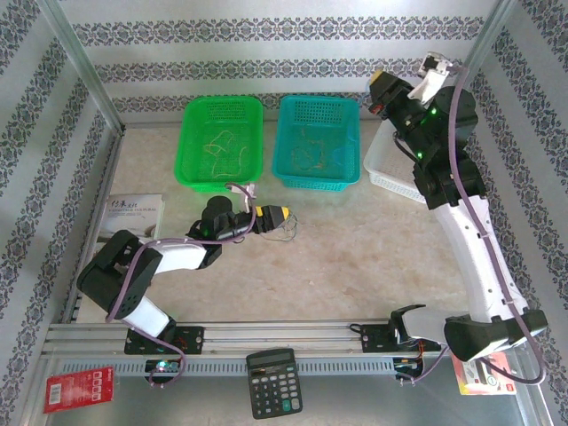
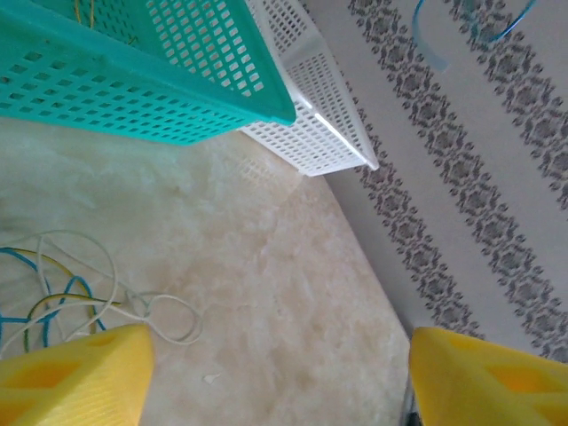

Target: Untangle the cables

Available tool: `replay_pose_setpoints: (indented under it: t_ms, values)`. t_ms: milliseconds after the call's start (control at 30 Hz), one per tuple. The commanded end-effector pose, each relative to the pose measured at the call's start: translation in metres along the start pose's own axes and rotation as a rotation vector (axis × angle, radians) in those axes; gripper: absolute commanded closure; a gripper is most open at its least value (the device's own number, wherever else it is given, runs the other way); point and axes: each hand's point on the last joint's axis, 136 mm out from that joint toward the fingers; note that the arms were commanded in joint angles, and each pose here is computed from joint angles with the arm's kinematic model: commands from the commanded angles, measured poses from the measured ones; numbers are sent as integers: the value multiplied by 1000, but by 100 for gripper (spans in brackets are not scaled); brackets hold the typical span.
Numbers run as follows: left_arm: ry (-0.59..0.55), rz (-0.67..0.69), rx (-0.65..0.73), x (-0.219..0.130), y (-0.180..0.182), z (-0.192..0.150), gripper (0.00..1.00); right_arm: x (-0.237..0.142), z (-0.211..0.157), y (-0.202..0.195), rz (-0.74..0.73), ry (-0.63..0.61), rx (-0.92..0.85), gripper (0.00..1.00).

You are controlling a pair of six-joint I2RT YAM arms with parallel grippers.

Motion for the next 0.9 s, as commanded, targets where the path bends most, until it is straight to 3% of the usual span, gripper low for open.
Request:
replay_pose_setpoints:
  t_ms: [0,67,300,500,633,867]
  values:
    - [-38,-72,32,-2,-27,17,12,6,23,-50,-181,-116,-90,100]
    - [-51,-78,38,-4,-32,23,0,12,35,-74,-248,-150,-102,100]
    - [-82,-89,55,-9,-47,42,0,37,51,-135,-450,-221,-174,100]
    - [-119,-101,65,-16,-61,58,0,61,34,-207,-639,-227,-211,100]
    - [-137,-106,66,-21,-68,65,0,77,1,-269,-765,-137,-223,100]
    - [-159,-95,86,-32,-74,71,0,92,-77,-357,-859,161,-162,100]
Point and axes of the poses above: each hand's point on the last joint's axis, 136 mm out from that joint toward the fingers, its own x axis out along the fingers, its own y axis along the line the jaws close on, z = x × y, and after that the axes turned 10 degrees about x, right-handed
